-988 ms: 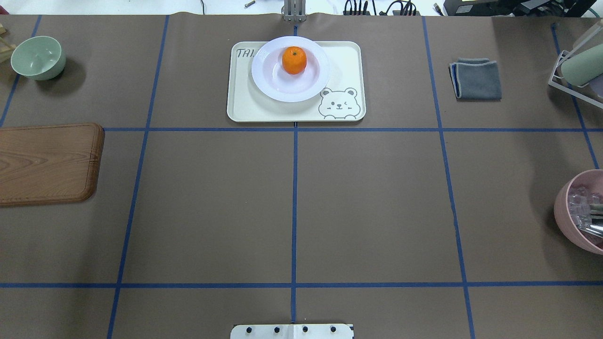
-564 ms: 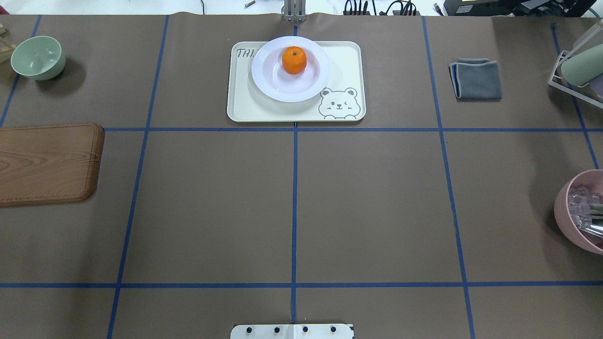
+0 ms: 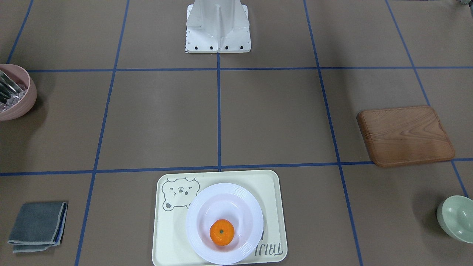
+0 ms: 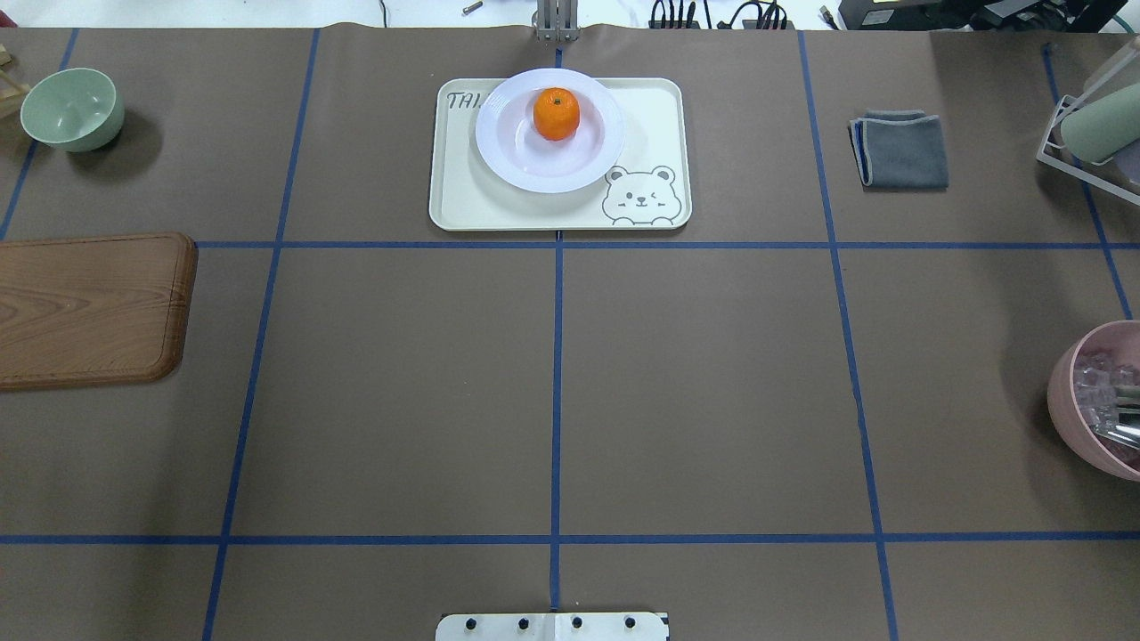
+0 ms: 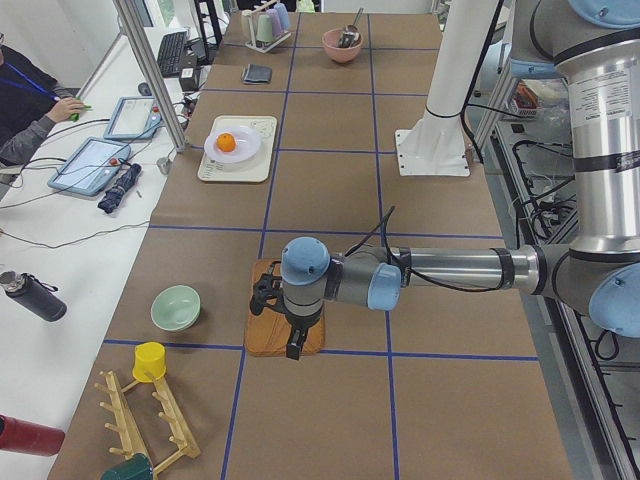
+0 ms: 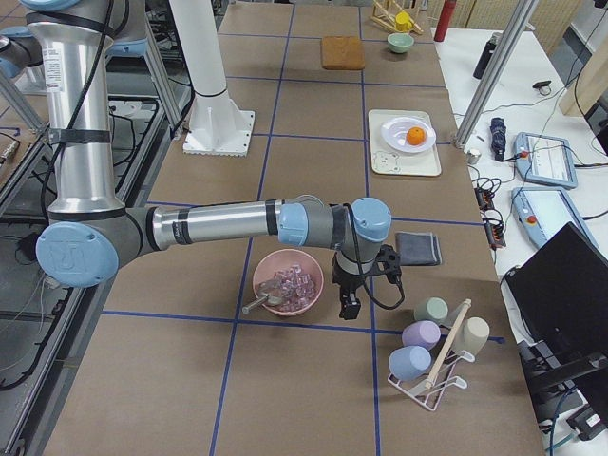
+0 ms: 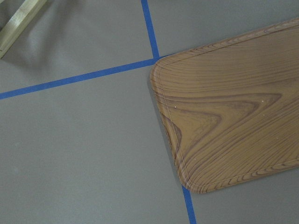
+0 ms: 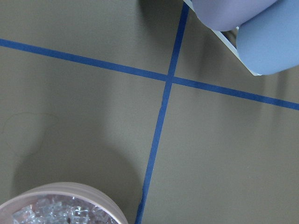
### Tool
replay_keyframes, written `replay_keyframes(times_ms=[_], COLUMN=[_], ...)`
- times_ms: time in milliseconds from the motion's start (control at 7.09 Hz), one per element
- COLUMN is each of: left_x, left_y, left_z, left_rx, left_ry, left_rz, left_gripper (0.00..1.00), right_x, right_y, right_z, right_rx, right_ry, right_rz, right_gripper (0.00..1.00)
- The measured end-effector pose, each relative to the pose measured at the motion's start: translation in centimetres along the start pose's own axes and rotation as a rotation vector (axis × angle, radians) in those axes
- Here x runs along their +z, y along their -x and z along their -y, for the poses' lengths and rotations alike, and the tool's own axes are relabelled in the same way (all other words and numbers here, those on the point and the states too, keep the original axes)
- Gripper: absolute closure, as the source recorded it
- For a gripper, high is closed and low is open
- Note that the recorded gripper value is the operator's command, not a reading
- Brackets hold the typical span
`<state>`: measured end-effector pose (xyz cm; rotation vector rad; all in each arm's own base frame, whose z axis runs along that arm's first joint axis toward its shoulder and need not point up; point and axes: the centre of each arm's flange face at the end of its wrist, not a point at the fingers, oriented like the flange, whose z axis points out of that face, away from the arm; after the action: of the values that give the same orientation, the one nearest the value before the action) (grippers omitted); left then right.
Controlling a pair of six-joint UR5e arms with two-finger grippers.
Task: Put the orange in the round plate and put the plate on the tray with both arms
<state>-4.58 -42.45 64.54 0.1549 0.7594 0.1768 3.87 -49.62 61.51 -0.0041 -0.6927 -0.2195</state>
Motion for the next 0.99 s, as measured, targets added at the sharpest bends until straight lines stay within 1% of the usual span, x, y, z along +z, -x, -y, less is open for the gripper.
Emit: replay_keyframes(times_ms=[564, 988], left_x=[0.5, 1.3], left_y=[0.3, 0.8], left_z=[-0.2, -0.7], left_rx=[-0.010, -0.027], left_ry=[0.010, 0.022], left_rz=[-0.007, -0.045], left_gripper=[0.02, 0.02], right_x=[-0.2, -0.2], right_y=[0.2, 0.2], right_z=[0.1, 0.1], right_rx=[-0.003, -0.004], right_ry=[-0.004, -0.004], right_rz=[0.001, 0.001], right_gripper=[0.00, 0.00])
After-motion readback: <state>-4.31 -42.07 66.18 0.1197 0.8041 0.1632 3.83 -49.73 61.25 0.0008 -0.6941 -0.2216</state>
